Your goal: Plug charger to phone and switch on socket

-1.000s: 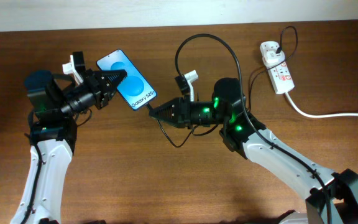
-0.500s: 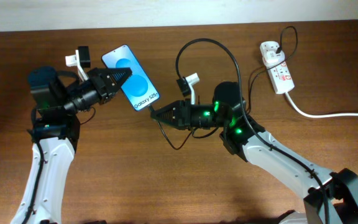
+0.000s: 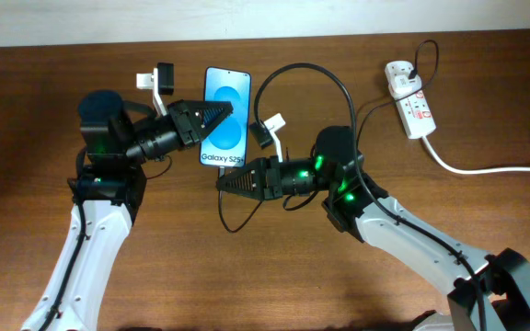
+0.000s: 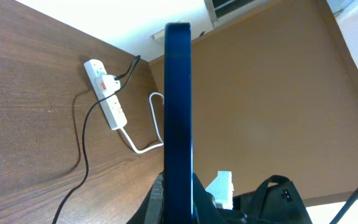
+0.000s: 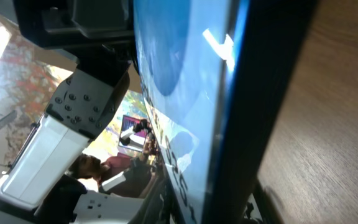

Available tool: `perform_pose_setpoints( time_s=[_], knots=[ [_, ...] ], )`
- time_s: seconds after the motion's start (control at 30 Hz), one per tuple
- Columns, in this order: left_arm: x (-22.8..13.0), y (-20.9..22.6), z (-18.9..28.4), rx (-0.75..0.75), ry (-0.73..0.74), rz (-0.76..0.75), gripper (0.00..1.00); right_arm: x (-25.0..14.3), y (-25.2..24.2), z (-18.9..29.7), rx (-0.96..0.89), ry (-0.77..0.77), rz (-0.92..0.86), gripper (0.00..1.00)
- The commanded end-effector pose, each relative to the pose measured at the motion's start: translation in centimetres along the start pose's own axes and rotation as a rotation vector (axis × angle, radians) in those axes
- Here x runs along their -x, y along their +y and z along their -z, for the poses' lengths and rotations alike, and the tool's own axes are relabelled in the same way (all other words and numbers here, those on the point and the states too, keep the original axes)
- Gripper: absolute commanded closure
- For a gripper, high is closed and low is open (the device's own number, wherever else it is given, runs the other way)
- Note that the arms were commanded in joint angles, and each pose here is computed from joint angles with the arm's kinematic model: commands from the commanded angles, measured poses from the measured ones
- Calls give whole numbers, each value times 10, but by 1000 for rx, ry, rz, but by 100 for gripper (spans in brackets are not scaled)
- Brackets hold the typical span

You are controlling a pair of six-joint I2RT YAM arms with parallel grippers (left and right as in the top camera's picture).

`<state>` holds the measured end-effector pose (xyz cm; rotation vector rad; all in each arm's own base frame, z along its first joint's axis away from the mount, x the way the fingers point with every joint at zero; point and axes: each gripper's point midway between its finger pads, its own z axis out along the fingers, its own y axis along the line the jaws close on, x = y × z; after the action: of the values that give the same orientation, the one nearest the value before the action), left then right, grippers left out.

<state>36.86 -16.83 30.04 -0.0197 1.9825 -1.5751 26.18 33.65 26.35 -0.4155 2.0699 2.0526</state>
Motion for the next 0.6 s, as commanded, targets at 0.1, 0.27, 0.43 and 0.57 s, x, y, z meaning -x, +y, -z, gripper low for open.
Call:
perform_pose_setpoints(
  time_s=[0.1, 0.27, 0.43, 0.57],
  knots=[
    [-55, -19, 15, -180, 279, 82, 100, 104, -31, 73, -203, -436, 66, 96],
    [-55, -19, 15, -181, 280, 82, 100, 117, -36, 94, -226, -494, 64, 96],
    [-68, -28, 11, -214, 336, 79, 100, 119, -26, 91, -200, -499, 111, 96],
    [-70, -30, 11, -222, 346, 79, 100, 117, -23, 87, -190, -488, 119, 96]
  ],
)
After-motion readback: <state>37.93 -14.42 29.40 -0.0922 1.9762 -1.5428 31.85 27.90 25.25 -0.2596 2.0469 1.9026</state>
